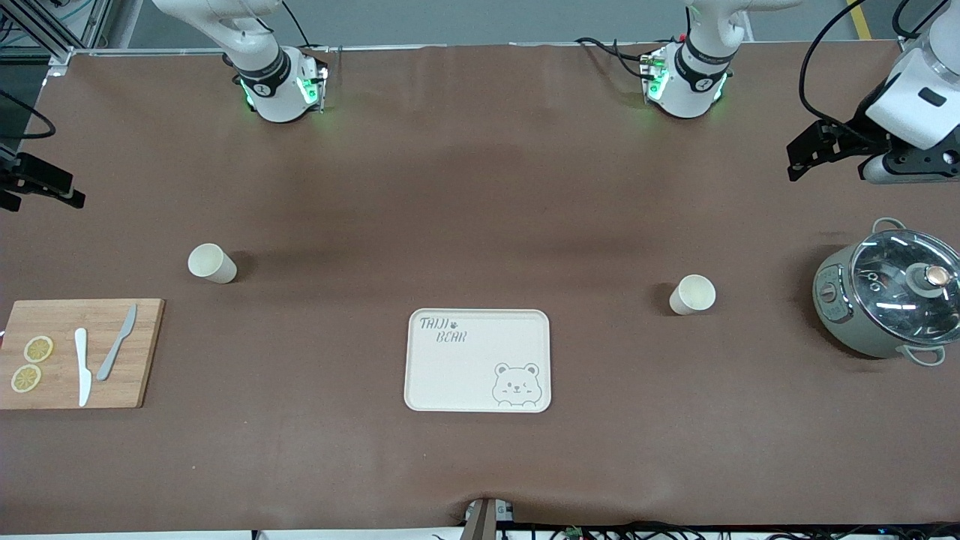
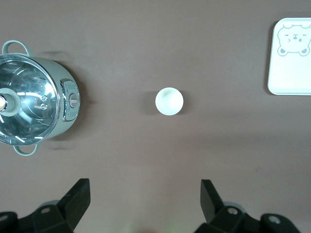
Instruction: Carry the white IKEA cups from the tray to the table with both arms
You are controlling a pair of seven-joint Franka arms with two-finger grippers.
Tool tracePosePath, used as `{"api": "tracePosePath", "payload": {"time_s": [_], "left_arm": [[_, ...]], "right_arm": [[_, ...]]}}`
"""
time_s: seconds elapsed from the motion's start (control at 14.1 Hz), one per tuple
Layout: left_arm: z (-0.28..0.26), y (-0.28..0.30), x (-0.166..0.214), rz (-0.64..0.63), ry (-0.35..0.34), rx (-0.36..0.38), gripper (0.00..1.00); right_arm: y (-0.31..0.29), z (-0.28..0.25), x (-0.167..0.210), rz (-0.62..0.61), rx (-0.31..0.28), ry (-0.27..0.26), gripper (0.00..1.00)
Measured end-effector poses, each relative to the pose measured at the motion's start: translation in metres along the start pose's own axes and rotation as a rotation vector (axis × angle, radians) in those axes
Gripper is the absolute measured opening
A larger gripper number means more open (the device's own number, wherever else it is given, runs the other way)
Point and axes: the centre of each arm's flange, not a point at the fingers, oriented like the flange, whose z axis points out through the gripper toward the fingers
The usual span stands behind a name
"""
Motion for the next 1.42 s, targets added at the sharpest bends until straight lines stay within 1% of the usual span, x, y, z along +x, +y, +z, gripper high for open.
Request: {"api": "tracePosePath", "payload": {"time_s": [0.07, 0.21, 0.28, 0.43, 1.42], "left_arm": [[-0.001, 0.000, 0.000, 0.000, 0.001, 0.000, 1.00], [-0.001, 0.000, 0.000, -0.001, 0.002, 0.000, 1.00], [-0.002, 0.000, 0.000, 0.000, 0.003, 0.000, 1.00], [-0.005, 0.000, 0.000, -0.001, 0.007, -0.001, 1.00], [-0.009, -0.005, -0.001, -0.009, 0.006, -0.001, 1.00]], "right_arm": [[-0.002, 0.000, 0.000, -0.004, -0.002, -0.001, 1.00], [-0.011, 0.001, 0.001, -0.020, -0.040, -0.007, 1.00], [-0.019, 0.001, 0.002, -0.011, -0.059, -0.009, 1.00], [-0.033, 0.001, 0.003, 0.021, -0.073, -0.008, 1.00], [-0.035, 0.000, 0.003, 0.019, -0.077, -0.005, 1.00]]}}
